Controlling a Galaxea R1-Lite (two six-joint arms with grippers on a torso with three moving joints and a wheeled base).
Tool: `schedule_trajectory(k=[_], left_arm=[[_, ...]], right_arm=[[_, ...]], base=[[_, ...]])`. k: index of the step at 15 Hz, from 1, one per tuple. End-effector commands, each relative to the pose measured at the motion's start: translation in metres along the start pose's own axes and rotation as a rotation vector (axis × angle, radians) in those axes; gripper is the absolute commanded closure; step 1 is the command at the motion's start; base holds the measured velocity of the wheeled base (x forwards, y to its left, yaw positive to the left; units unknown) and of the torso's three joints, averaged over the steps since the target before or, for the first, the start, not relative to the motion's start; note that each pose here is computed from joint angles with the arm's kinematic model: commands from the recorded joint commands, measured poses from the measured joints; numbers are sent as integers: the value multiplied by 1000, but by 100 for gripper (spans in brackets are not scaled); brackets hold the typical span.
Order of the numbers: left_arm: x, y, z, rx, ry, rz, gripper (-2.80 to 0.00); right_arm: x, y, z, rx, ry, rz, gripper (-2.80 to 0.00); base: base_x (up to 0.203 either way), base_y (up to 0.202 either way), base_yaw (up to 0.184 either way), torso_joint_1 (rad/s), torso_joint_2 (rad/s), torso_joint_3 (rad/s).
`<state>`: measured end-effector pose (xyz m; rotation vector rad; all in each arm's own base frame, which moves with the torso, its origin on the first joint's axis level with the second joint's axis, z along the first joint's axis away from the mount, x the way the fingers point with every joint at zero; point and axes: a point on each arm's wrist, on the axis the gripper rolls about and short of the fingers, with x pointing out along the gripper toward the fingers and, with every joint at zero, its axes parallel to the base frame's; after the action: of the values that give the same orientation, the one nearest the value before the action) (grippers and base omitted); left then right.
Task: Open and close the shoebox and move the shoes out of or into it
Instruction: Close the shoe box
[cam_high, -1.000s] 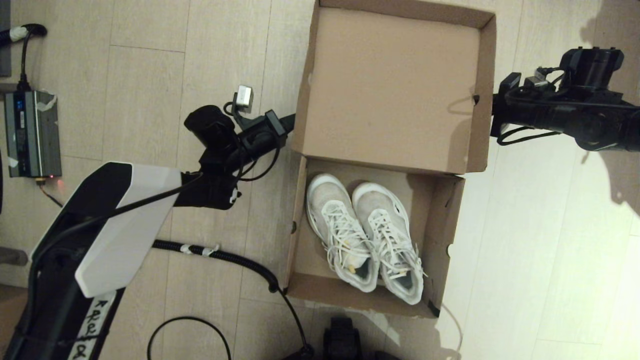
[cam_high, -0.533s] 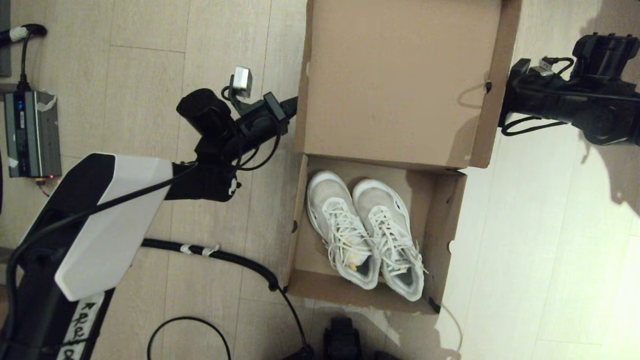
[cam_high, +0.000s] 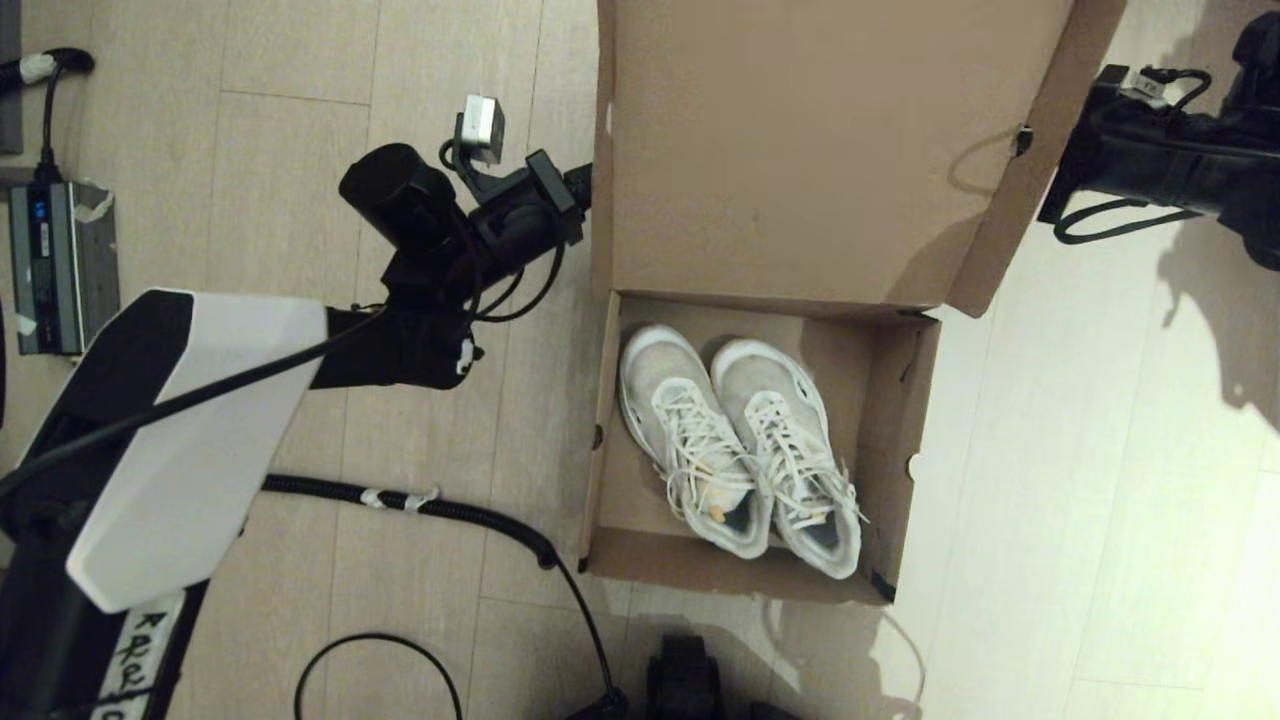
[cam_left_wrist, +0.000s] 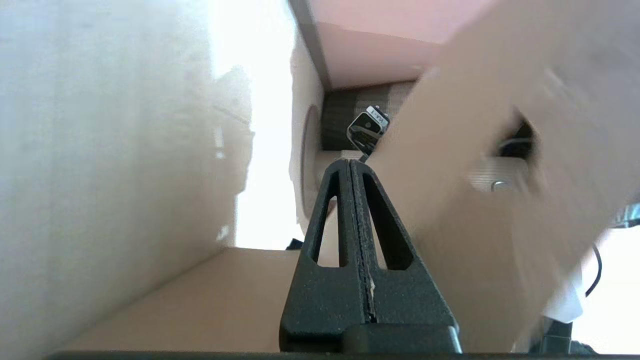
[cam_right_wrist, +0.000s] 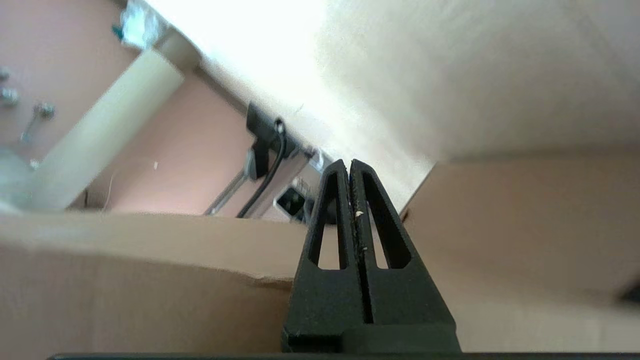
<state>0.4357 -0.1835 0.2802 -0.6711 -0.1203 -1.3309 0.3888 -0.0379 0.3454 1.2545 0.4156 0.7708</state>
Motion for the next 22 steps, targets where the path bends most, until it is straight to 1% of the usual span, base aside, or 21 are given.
schedule_trajectory(k=[1,3,5,6,9,14,17,20,22], left_arm=[[3,-9,5,8,-4,-21,0],[4,-15,9,16,-9,-31,0],[5,-22,14,27,-16,-42,0],[6,-28,19,33,-21,-49,0],[7,-46,33,22,-37,-78,0],[14,-73,43,41,-41,-130,0],[17,-89,49,44,-47,-158,0],[16,-109,59,61,-57,-182,0],[15,-118,58,47,-48,-183,0]], right_arm=[[-16,26,-14,-29,7,24,0],[-30,42,-25,-52,11,37,0],[-41,53,-36,-63,11,43,0],[-46,60,-41,-73,9,49,0],[-58,77,-54,-96,8,63,0],[-87,99,-78,-128,27,71,0],[-103,110,-95,-131,44,72,0],[-116,112,-117,-114,68,66,0],[-123,111,-130,-91,102,54,0]], base=[[0,0,0,0,0,0],[0,0,0,0,0,0],[0,0,0,0,0,0],[0,0,0,0,0,0],[0,0,0,0,0,0],[0,0,0,0,0,0],[0,0,0,0,0,0],[0,0,0,0,0,0],[0,0,0,0,0,0]])
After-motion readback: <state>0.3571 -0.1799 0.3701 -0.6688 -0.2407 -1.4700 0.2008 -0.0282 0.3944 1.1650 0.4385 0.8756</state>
